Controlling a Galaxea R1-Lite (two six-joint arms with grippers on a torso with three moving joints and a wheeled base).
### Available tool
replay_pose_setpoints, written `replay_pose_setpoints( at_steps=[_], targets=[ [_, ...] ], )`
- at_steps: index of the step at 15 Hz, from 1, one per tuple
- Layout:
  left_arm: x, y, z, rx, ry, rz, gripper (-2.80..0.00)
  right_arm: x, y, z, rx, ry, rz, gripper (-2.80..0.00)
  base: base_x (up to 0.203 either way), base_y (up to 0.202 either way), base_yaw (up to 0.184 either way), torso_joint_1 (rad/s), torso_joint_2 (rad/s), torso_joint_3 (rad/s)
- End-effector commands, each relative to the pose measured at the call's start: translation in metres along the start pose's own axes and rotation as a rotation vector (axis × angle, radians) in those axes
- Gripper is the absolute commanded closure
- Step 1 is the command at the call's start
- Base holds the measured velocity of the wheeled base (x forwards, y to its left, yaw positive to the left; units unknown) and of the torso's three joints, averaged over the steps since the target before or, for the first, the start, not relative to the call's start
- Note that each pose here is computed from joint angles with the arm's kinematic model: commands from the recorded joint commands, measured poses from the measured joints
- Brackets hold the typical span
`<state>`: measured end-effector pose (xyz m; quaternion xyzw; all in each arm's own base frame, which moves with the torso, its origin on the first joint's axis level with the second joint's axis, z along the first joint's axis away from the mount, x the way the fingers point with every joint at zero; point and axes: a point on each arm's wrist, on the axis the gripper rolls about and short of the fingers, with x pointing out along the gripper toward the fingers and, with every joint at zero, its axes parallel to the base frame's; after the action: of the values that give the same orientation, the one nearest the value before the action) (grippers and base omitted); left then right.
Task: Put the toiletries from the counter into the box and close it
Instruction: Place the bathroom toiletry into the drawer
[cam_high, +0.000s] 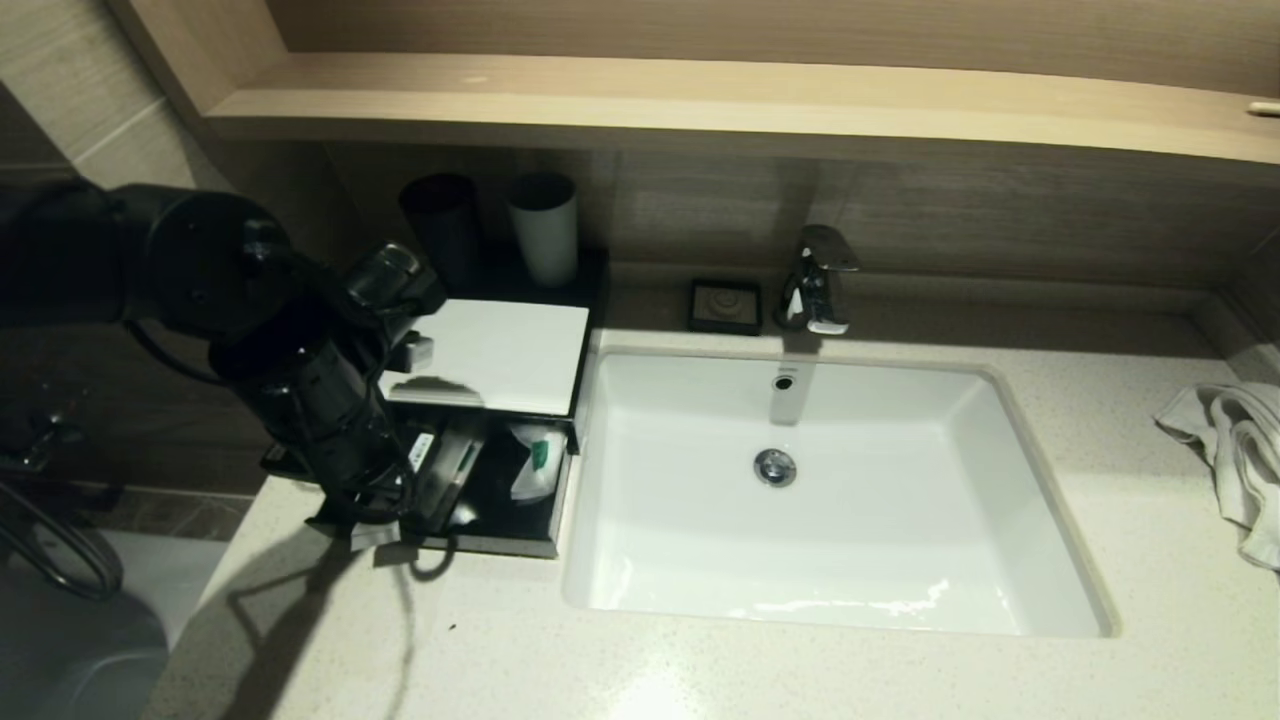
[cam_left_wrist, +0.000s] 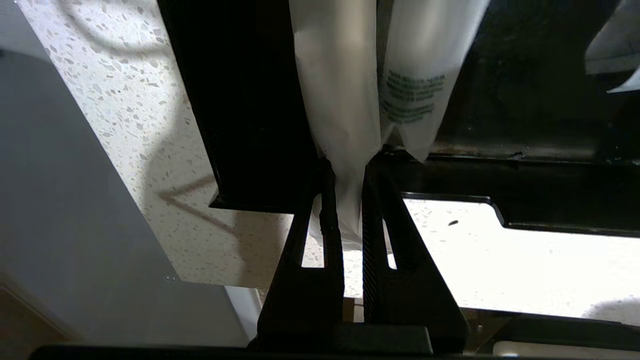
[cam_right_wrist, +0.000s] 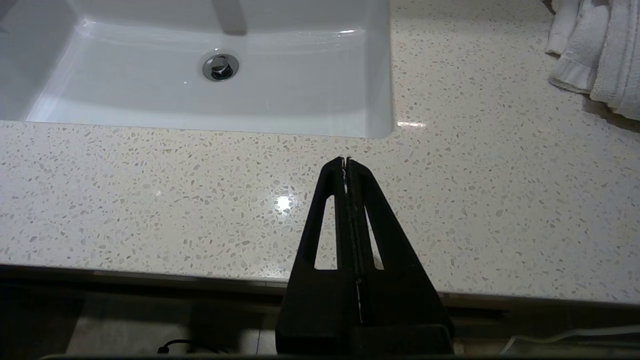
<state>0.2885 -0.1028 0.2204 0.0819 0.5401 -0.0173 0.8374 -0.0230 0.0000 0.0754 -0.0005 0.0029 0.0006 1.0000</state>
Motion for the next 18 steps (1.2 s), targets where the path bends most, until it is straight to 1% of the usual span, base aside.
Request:
replay_pose_setpoints(
  at_steps=[1, 5, 8, 11, 13, 18],
  targets=[
    [0.002, 0.004, 0.003, -0.007, 0.003, 0.009, 0.0, 0.0, 0.0, 0.0, 0.0, 0.0, 0.0, 0.0, 0.0, 0.0, 0.0, 0.0, 0.0, 0.0],
    [0.003, 0.011, 0.013, -0.016, -0.019, 0.016, 0.0, 0.0, 0.0, 0.0, 0.0, 0.0, 0.0, 0.0, 0.0, 0.0, 0.0, 0.0, 0.0, 0.0],
    [0.002, 0.01, 0.019, -0.009, -0.036, 0.014, 0.0, 0.0, 0.0, 0.0, 0.0, 0.0, 0.0, 0.0, 0.0, 0.0, 0.0, 0.0, 0.0, 0.0],
    [0.003, 0.01, 0.02, 0.018, -0.039, 0.014, 0.0, 0.0, 0.0, 0.0, 0.0, 0.0, 0.0, 0.0, 0.0, 0.0, 0.0, 0.0, 0.0, 0.0],
    [0.005, 0.009, 0.022, 0.024, -0.056, 0.012, 0.0, 0.0, 0.0, 0.0, 0.0, 0.0, 0.0, 0.0, 0.0, 0.0, 0.0, 0.0, 0.0, 0.0],
    [0.006, 0.009, 0.023, 0.027, -0.06, 0.014, 0.0, 0.0, 0.0, 0.0, 0.0, 0.0, 0.0, 0.0, 0.0, 0.0, 0.0, 0.0, 0.0, 0.0]
  ],
)
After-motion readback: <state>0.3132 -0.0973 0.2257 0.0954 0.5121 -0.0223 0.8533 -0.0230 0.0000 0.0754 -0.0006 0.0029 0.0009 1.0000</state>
